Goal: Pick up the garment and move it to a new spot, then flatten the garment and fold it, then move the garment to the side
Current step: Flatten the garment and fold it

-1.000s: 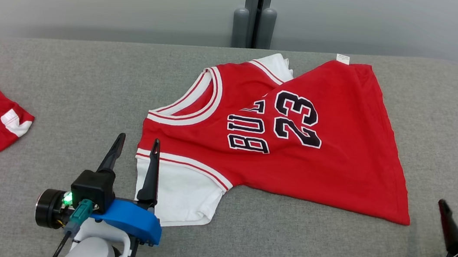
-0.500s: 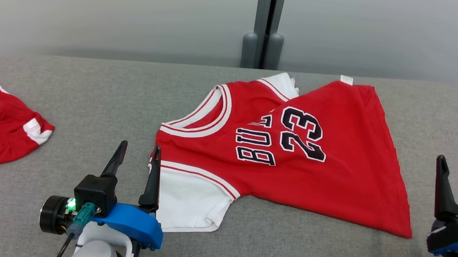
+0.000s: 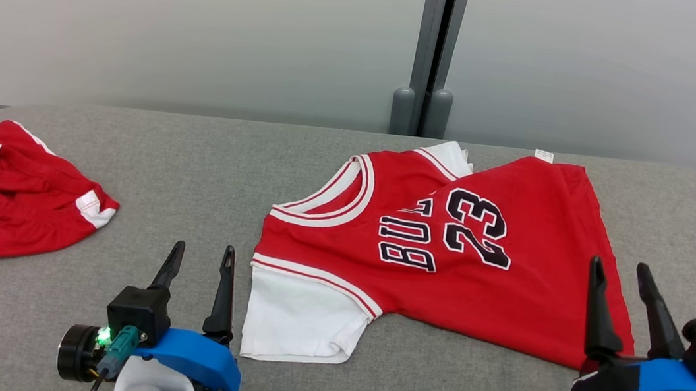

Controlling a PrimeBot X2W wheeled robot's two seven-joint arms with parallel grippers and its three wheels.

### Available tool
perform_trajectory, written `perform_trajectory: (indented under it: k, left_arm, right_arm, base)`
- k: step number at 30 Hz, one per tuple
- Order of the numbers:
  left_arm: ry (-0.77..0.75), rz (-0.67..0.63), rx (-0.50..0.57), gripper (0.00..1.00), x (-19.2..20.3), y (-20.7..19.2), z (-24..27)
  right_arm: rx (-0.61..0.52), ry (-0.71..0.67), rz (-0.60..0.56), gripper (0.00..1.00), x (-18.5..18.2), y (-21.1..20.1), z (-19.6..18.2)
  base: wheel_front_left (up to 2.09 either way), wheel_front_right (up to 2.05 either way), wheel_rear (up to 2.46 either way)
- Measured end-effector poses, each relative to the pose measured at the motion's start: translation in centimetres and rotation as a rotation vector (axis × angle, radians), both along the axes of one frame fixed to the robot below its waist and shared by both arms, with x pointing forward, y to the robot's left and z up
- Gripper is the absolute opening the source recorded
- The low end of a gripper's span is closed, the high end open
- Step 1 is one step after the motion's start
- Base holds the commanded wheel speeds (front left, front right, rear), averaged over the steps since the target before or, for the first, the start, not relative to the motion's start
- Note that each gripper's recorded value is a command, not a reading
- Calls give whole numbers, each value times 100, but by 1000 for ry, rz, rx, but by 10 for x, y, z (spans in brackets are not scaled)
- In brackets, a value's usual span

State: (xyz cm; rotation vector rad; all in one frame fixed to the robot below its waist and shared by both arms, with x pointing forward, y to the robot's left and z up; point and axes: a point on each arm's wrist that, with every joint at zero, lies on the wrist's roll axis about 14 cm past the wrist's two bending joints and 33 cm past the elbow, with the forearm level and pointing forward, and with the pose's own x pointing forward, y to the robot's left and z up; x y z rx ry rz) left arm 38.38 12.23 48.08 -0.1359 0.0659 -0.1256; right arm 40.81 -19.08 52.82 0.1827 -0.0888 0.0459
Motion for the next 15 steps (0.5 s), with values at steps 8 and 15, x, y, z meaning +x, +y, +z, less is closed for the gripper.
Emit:
perform_trajectory:
  k: [8, 15]
  left_arm:
    - [10, 2, -9, 100, -4, -1, -4]
    - [4, -10, -13, 100, -3, -6, -2]
  right_arm:
    - [-11, 38, -8, 100, -11, 4, -18]
    - [-2, 51, -6, 100, -14, 5, -22]
  base:
    - [0, 0, 0]
    - [0, 0, 0]
